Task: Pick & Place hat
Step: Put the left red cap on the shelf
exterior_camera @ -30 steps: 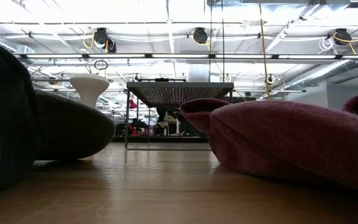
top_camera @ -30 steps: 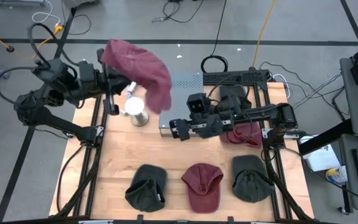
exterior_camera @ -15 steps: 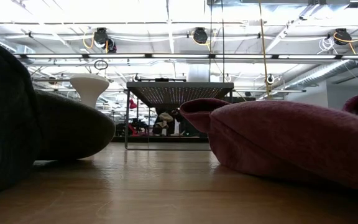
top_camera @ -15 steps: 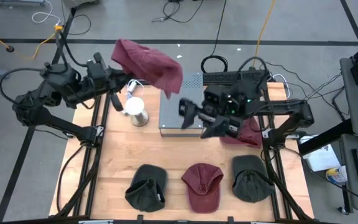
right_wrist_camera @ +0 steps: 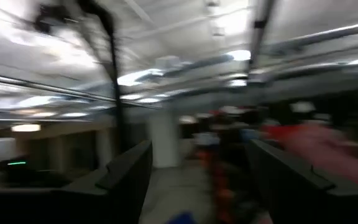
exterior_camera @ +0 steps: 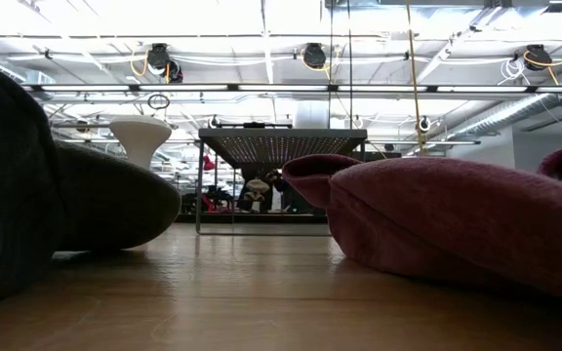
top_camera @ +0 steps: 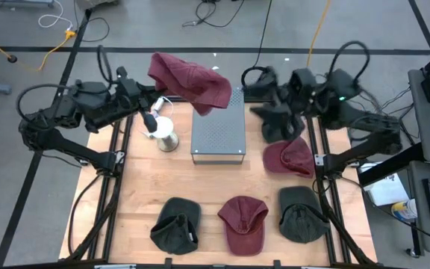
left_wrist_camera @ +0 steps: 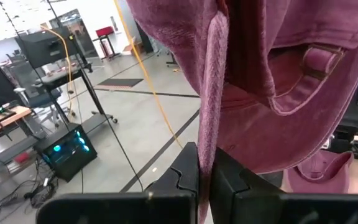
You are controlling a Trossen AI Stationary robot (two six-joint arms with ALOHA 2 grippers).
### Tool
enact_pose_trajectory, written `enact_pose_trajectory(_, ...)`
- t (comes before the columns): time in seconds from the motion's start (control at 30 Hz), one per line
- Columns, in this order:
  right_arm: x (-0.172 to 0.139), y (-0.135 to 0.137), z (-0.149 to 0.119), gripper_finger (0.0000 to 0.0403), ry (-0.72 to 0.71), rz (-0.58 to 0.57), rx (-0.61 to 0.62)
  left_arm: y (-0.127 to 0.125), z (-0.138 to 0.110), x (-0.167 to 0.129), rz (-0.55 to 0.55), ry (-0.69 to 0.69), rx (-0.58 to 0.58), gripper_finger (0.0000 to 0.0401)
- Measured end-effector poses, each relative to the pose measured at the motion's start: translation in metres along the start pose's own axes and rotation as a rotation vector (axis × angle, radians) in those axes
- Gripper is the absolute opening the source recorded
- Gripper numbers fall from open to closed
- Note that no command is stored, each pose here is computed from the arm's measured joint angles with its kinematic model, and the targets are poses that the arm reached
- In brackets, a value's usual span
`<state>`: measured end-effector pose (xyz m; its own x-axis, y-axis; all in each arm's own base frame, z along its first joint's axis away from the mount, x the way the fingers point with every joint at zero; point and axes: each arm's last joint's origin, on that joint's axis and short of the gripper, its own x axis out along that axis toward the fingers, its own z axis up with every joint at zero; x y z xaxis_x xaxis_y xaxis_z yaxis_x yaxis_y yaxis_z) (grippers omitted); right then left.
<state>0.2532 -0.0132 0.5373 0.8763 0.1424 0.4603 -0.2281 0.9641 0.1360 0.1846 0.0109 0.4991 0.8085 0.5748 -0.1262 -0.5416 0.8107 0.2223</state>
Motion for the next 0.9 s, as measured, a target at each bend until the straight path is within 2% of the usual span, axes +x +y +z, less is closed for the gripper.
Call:
enact_pose_trajectory(0.07,-0.01,-0.003,0.007,0.0256,0.022,-0.138,-0.086,-0.003,-0.002,0.004,-0.003,0.016,0.022,0.0008)
enact_pose_trajectory(0.17,-0.023,-0.007,0.013,0.0256,0.084,-0.235,-0.207,-0.009,-0.003,0.01,-0.019,0.029,0.055,0.0008)
enact_pose_trajectory(0.43,-0.037,-0.027,0.016,0.0256,0.209,-0.401,-0.225,-0.019,-0.006,0.023,-0.035,0.06,0.077,0.0008)
enact_pose_trajectory(0.53,-0.033,-0.037,0.014,0.0256,0.279,-0.392,-0.166,-0.025,-0.009,0.029,-0.046,0.079,0.087,0.0008)
enact_pose_trajectory(0.7,-0.017,-0.044,0.01,0.0256,0.352,-0.294,-0.09,-0.034,-0.012,0.042,-0.056,0.1,0.101,0.0008)
enact_pose_trajectory(0.9,0.0,-0.054,-0.008,0.0256,0.475,-0.245,0.018,-0.047,-0.014,0.059,-0.057,0.095,0.102,0.0008)
